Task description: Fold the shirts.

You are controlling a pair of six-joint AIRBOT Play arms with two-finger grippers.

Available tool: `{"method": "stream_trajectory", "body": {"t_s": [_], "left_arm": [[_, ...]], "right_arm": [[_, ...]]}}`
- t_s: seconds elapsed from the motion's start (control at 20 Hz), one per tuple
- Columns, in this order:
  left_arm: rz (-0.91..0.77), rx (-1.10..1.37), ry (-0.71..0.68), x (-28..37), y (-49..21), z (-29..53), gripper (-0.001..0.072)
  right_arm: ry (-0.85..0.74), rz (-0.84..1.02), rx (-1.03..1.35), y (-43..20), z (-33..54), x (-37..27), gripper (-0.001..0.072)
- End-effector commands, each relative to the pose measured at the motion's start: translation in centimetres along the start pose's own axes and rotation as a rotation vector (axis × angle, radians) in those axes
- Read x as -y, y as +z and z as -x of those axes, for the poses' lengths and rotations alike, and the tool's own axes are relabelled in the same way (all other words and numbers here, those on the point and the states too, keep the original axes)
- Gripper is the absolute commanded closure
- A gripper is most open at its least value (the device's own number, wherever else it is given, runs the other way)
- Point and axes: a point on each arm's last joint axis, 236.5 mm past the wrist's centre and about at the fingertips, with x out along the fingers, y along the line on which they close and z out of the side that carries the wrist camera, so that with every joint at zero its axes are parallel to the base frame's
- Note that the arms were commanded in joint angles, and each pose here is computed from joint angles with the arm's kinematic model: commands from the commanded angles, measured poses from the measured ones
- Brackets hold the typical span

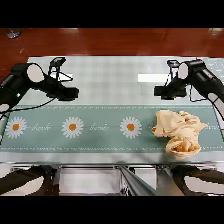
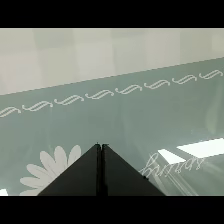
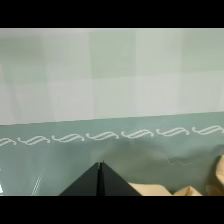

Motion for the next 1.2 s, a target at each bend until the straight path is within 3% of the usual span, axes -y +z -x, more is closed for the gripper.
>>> {"method": "stream_trajectory", "body": {"t_s": [0.0,0.75,0.95,1.0,1.05,1.1,1.15], "left_arm": [[0.000,-0.001,0.000,0.0,0.0,0.0,0.0688],[0.000,-0.001,0.000,0.0,0.0,0.0,0.0689],[0.001,0.106,-0.005,0.1,2.6,-0.2,0.0687],[-0.001,0.117,-0.003,0.0,2.9,-0.2,0.0612],[-0.009,0.125,0.010,-0.3,3.1,-0.1,0.0227],[-0.023,0.120,0.027,-0.7,3.1,0.1,0.0010],[-0.091,0.087,0.058,-1.4,2.6,0.5,0.0004]], "right_arm": [[0.000,0.001,0.000,0.0,0.0,-0.1,0.0680],[0.015,0.001,0.050,1.2,0.0,-0.4,0.0680],[0.015,0.015,0.056,1.3,0.1,-0.4,0.0677],[-0.005,0.035,0.046,1.0,0.3,0.1,0.0584],[-0.039,0.047,0.028,0.6,0.7,0.9,0.0229],[-0.067,0.087,0.006,0.0,1.6,1.7,0.0091],[-0.097,0.119,-0.015,-0.6,2.6,2.7,0.0090]]}}
